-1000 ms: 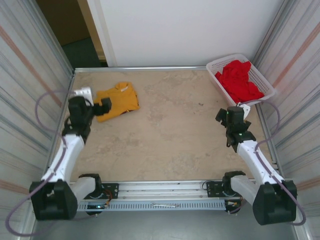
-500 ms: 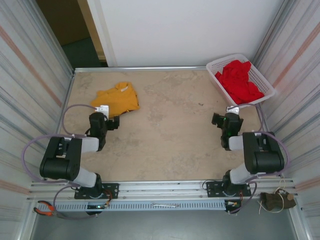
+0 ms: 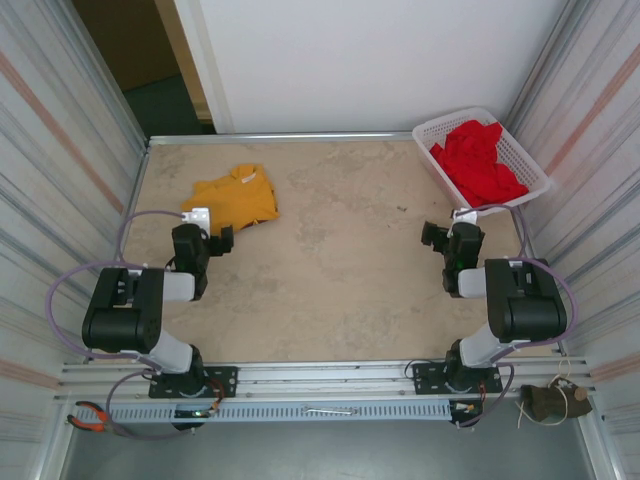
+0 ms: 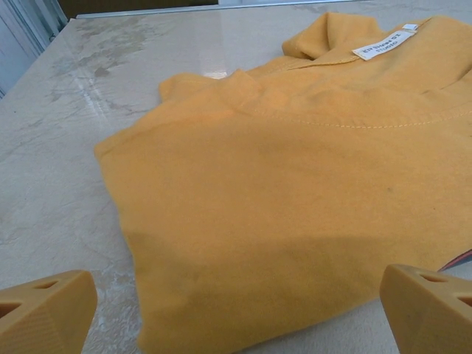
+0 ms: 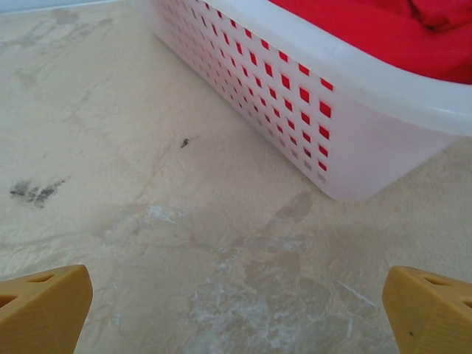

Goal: Fold the inside-out t-shirt

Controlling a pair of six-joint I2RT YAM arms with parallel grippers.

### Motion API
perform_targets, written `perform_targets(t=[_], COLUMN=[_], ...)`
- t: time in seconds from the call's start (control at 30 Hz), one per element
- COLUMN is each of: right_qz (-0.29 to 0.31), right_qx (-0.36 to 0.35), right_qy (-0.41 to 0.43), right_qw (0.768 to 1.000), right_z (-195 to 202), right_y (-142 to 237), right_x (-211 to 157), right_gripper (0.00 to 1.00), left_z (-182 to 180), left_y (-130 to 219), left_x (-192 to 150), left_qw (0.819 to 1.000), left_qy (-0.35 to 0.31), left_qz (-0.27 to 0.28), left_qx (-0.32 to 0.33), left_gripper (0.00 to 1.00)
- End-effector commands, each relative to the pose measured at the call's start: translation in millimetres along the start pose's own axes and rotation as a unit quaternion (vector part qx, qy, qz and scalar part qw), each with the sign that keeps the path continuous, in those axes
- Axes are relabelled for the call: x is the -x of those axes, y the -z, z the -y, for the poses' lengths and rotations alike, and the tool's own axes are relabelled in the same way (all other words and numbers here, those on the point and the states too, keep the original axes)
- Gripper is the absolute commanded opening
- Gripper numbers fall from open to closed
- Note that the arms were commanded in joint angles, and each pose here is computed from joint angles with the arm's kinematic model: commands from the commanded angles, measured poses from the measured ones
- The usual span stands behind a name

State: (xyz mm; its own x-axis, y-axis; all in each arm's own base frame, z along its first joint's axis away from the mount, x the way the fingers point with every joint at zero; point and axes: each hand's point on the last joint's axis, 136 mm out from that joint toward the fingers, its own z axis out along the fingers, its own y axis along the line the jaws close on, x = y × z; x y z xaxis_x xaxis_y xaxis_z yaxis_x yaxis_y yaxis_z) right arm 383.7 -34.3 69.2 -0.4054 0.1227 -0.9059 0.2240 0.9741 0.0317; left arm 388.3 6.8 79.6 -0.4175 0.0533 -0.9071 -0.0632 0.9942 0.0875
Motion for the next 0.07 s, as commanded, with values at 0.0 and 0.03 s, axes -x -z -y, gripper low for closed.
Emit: perform_targets(t=[0.0,0.03], right_qz=[0.019,0.021], right_qx=[0.01,0.008], right_qy=[-0.003,0.0], right_qw=[1.0,1.0], right_z=[-2.6,-3.4], right_y=[-0.4,0.5], right_x=[14.7,14.8], right_gripper=[0.99,0.99], left_z=[-0.4,-0.7], left_y=[-0.1,0.1], left_x=[13.5,13.5], left_qw=[1.0,1.0], left_qy=[0.008,0.009], left_qz=[0.021,0.021], left_qx=[-0.001,-0.001], left_gripper=[0.99,0.99])
